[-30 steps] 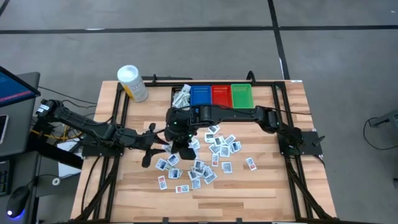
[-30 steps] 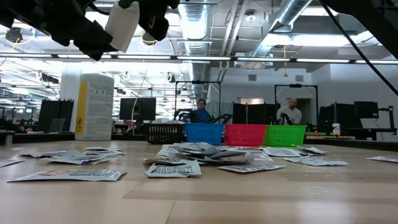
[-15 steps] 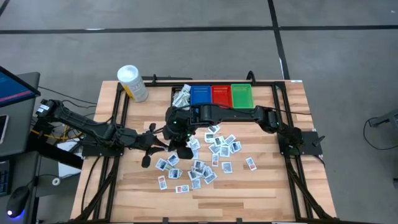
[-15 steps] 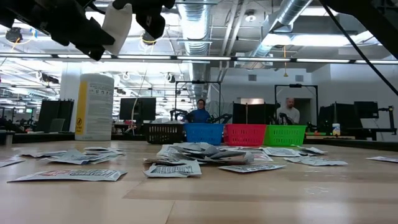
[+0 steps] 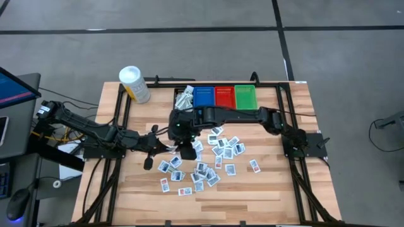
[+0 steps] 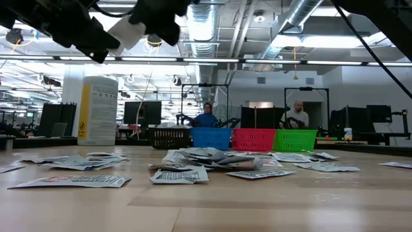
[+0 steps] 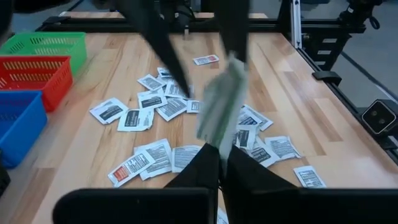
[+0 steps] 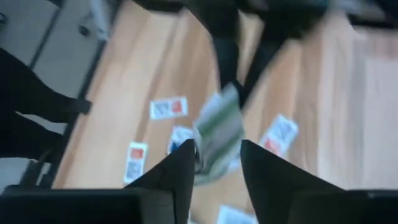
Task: Pick & Place First Aid Supplies
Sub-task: Put the green bandage pack in the black bin
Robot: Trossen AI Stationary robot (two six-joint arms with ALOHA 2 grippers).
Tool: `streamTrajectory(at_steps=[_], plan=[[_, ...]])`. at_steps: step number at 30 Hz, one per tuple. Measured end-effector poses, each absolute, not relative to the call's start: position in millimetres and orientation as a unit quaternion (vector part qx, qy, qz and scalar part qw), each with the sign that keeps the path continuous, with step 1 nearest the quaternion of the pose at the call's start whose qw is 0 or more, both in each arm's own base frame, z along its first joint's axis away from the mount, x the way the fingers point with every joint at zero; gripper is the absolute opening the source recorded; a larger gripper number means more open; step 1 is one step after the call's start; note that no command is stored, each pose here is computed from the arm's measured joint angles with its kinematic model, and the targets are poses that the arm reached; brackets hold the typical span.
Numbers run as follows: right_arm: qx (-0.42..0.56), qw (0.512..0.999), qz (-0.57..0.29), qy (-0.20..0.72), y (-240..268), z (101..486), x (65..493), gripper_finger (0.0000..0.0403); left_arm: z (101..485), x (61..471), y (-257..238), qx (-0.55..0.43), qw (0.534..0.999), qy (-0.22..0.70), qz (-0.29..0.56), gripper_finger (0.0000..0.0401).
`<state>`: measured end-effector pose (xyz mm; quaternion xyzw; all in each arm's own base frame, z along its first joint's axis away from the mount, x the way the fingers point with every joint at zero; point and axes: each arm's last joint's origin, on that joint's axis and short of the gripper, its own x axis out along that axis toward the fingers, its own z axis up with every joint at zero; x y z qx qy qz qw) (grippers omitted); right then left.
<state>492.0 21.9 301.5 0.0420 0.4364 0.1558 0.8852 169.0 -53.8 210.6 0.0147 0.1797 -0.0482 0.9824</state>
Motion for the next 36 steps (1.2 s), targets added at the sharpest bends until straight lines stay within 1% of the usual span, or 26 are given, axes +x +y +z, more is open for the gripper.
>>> streamTrajectory(at_steps=[6,9,15,23,26,29,31,36], plan=[[0.092,0.849,0.110,0.509,4.0,293.8,479.7,0.0149,210.3,168.8,-54.3,0.007,0.982,0.182,-0.057,0.0006],[0.120,0.835,0.109,0.527,0.4,292.3,476.0,0.0153,210.0,168.6,-54.4,0.007,0.981,0.184,-0.059,0.0006],[0.162,0.821,0.093,0.540,0.4,291.7,473.9,0.0154,209.9,168.6,-54.9,0.006,0.980,0.185,-0.068,0.0007],[0.172,0.809,0.091,0.555,16.7,298.1,466.4,0.0149,209.3,168.4,-54.4,0.010,0.980,0.189,-0.068,0.0007],[0.152,0.816,0.070,0.553,23.7,308.4,459.7,0.0149,209.4,169.9,-48.6,-0.003,0.982,0.187,-0.029,0.0007],[0.108,0.834,0.009,0.541,31.2,323.6,450.0,0.0150,209.8,172.2,-36.4,-0.065,0.980,0.176,0.068,0.0007],[0.082,0.845,-0.023,0.529,36.4,337.4,440.9,0.0152,210.0,173.8,-26.5,-0.101,0.974,0.168,0.112,0.0007],[0.042,0.862,-0.063,0.502,44.4,368.3,417.3,0.0151,211.1,176.9,0.1,-0.146,0.964,0.154,0.162,0.0007]])
